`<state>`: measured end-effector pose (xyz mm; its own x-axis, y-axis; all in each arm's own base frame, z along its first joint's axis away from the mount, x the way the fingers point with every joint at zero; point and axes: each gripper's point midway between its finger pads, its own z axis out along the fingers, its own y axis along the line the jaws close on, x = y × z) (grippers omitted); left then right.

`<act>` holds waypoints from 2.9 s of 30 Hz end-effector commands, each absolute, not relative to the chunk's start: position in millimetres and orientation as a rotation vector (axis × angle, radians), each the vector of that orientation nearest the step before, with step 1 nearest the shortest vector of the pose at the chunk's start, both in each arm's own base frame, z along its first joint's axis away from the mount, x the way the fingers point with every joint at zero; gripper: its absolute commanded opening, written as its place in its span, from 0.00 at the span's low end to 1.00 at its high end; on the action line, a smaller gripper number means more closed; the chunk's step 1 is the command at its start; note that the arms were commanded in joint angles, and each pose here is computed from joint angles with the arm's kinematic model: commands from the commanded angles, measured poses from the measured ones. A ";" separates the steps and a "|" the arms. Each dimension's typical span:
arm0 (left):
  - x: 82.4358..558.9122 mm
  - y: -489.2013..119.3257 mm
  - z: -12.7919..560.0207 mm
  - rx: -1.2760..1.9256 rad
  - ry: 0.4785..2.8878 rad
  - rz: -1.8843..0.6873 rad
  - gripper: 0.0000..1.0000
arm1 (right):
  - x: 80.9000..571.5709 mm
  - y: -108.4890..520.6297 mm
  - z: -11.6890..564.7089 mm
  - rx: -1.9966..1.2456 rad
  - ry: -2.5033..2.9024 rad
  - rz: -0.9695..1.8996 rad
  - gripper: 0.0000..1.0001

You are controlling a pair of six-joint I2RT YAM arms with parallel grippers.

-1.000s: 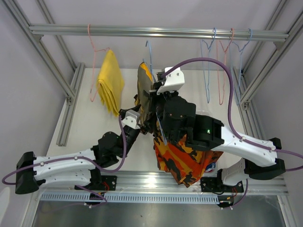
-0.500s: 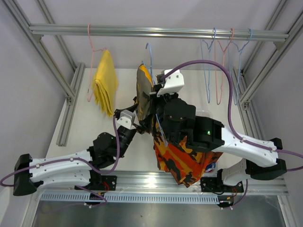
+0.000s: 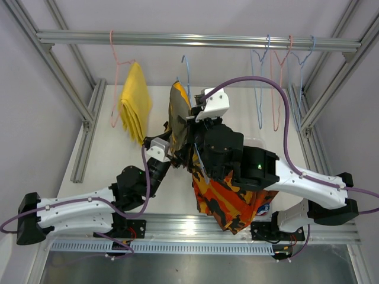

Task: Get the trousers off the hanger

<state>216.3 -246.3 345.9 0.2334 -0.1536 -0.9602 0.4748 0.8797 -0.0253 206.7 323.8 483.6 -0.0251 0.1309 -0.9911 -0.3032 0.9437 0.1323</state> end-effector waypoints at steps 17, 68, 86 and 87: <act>238.2 -234.6 352.3 0.163 1.258 -0.283 0.64 | 195.6 296.8 523.1 0.062 1.502 0.588 0.00; 171.0 -148.7 553.2 0.005 0.927 -0.589 0.00 | 281.3 324.3 327.1 0.257 1.727 0.623 0.00; 154.7 -74.2 546.6 0.004 0.948 -0.586 0.01 | 298.0 316.0 274.0 0.193 1.790 0.528 0.00; 155.4 -76.4 542.6 0.012 0.958 -0.582 0.00 | 298.1 314.4 284.6 0.192 1.772 0.529 0.00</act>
